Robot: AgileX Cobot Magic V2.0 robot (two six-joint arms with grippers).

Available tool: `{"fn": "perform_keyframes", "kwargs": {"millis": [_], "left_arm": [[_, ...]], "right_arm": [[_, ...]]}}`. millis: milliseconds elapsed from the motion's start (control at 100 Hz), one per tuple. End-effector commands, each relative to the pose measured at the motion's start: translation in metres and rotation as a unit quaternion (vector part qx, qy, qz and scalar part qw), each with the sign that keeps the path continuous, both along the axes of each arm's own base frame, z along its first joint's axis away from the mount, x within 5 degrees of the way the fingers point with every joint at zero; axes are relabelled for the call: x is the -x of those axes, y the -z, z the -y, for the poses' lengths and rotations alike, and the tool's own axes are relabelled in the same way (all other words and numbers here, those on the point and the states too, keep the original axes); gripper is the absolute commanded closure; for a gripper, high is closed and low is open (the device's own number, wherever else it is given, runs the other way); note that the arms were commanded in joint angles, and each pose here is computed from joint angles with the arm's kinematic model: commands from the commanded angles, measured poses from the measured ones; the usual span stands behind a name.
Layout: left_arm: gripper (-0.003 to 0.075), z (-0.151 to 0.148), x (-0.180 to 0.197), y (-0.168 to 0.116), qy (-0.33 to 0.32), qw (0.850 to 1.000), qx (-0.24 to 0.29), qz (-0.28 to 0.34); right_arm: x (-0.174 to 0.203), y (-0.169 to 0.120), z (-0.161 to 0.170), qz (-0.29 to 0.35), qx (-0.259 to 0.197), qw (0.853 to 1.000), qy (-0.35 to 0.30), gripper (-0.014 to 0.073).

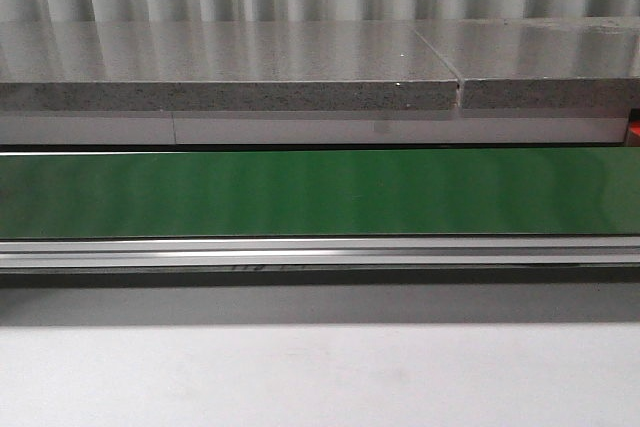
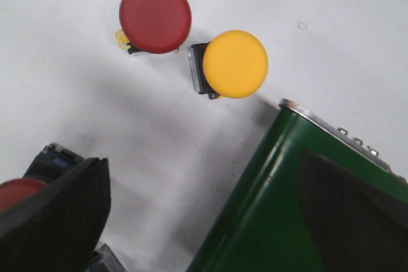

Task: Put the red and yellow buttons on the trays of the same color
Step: 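Set the yellow button on the conveyor belt and open the left gripper, then grasp a red-capped button from the pile with the left gripper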

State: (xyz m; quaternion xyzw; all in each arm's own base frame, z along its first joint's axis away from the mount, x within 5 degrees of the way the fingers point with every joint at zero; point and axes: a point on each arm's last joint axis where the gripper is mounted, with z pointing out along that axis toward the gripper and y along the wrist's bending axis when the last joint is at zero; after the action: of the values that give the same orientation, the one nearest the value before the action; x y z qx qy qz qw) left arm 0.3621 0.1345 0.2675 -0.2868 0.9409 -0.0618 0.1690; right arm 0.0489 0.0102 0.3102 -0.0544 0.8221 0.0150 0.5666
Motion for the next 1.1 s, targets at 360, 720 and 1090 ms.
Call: {"fn": "perform_keyframes", "kwargs": {"millis": [360,720,1090], "left_arm": [[0.0134,-0.030,-0.043,-0.020,-0.082,0.996,-0.020,-0.006],[0.0134,-0.033,-0.057,0.005,-0.158,0.987,0.029,-0.025],[0.0134,-0.038,-0.067,0.027,-0.179,0.983,0.027,-0.025]], "right_arm": [[-0.002,-0.012,0.001,0.041,0.003,0.999,0.005,0.0645],[-0.002,-0.012,0.001,0.041,0.003,0.999,0.005,0.0645],[-0.002,-0.012,0.001,0.041,0.003,0.999,0.005,0.0645]]}}
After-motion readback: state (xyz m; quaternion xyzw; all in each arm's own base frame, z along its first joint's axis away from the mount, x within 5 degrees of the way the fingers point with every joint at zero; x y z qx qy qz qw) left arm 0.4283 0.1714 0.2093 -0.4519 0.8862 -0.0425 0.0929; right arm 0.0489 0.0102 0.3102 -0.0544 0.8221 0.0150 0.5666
